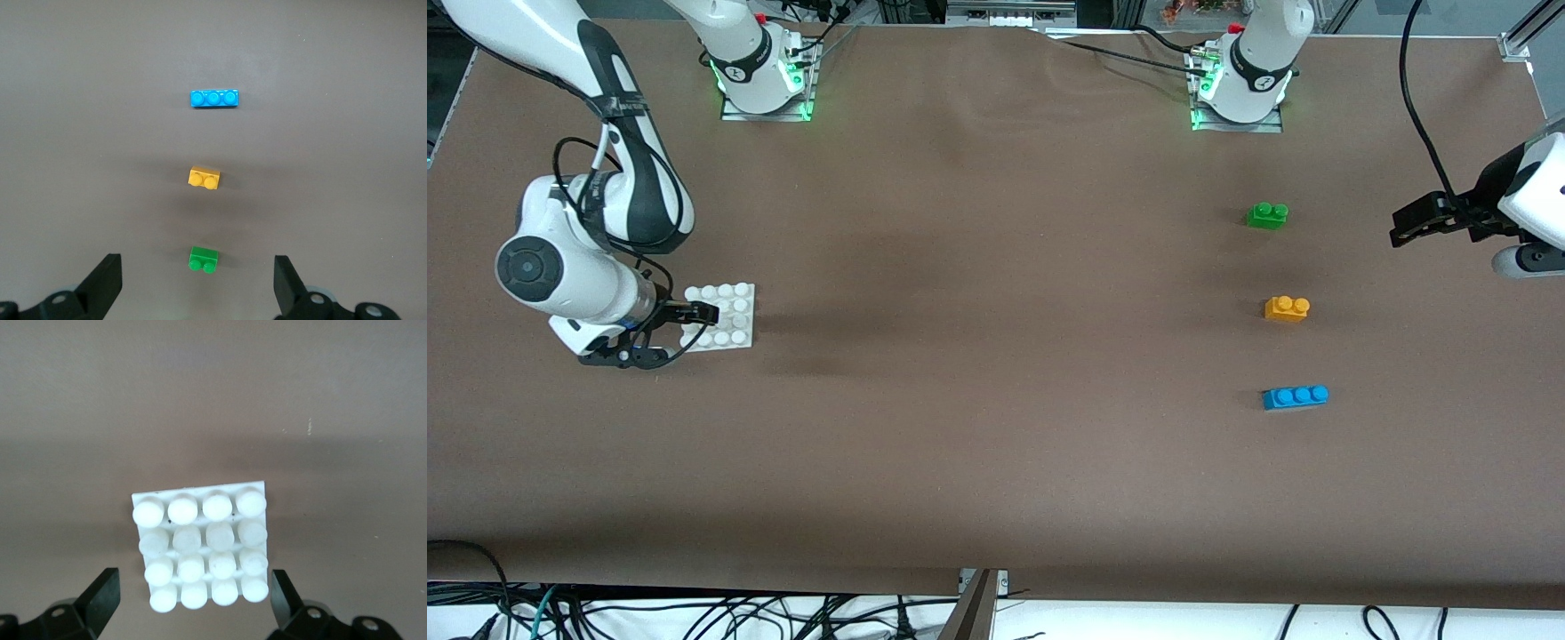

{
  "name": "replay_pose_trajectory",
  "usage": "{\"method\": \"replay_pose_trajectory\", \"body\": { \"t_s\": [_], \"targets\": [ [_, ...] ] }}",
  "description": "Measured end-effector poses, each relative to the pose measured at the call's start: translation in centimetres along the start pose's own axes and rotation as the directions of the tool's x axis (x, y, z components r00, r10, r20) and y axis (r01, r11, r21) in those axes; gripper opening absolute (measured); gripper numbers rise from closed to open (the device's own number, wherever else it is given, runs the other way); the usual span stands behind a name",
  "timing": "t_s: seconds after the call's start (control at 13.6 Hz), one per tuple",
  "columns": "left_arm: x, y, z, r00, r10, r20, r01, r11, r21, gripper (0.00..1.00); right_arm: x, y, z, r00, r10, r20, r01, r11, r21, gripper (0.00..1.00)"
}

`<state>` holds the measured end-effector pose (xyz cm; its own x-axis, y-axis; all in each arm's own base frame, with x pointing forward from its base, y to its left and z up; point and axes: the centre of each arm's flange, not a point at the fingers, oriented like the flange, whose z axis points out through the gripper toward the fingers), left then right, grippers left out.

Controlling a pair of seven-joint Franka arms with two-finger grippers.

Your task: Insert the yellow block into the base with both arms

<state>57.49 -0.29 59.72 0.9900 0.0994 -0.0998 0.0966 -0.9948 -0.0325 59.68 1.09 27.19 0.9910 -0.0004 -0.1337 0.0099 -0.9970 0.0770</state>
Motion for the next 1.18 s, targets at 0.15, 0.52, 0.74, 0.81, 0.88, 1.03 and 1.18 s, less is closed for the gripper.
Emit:
{"method": "replay_pose_trajectory", "body": {
  "t_s": [0.15, 0.52, 0.74, 0.81, 0.88, 1.03, 1.18],
  "targets": [
    [0.0, 0.0, 0.0, 1.0, 0.0, 0.0, 0.0, 1.0, 0.0, 1.0, -0.6, 0.1, 2.6, 1.0, 0.0, 0.004, 0.0, 1.0, 0.001, 1.0],
    [0.0, 0.1, 0.0, 1.0, 0.001, 0.0, -0.001, 1.0, 0.0, 1.0, -0.5, 0.9, 5.8, 1.0, -0.009, 0.016, 0.009, 1.0, -0.003, 1.0],
    [0.0, 0.3, 0.0, 1.0, 0.006, -0.001, -0.006, 1.0, 0.0, 1.0, -1.1, 1.1, 6.5, 0.999, -0.032, 0.027, 0.032, 0.999, -0.003, 1.0],
    [-0.1, 0.6, 0.0, 1.0, 0.01, -0.001, -0.01, 1.0, 0.0, 1.0, -1.4, 1.1, 7.0, 0.999, -0.044, 0.024, 0.044, 0.999, -0.002, 1.0],
    [-0.1, 0.8, -0.1, 1.0, 0.015, -0.001, -0.015, 1.0, 0.0, 1.0, -1.7, 1.1, 7.5, 0.998, -0.054, 0.022, 0.054, 0.999, -0.001, 1.0],
    [-0.1, 0.9, -0.1, 1.0, 0.017, -0.002, -0.017, 1.0, 0.0, 1.0, -2.2, 1.3, 8.3, 0.998, -0.061, 0.026, 0.061, 0.998, -0.001, 1.0],
    [-0.1, 0.9, -0.1, 1.0, 0.017, -0.002, -0.017, 1.0, 0.0, 1.0, -2.5, 1.3, 8.6, 0.997, -0.072, 0.03, 0.072, 0.997, 0.0, 1.0]
  ]
}}
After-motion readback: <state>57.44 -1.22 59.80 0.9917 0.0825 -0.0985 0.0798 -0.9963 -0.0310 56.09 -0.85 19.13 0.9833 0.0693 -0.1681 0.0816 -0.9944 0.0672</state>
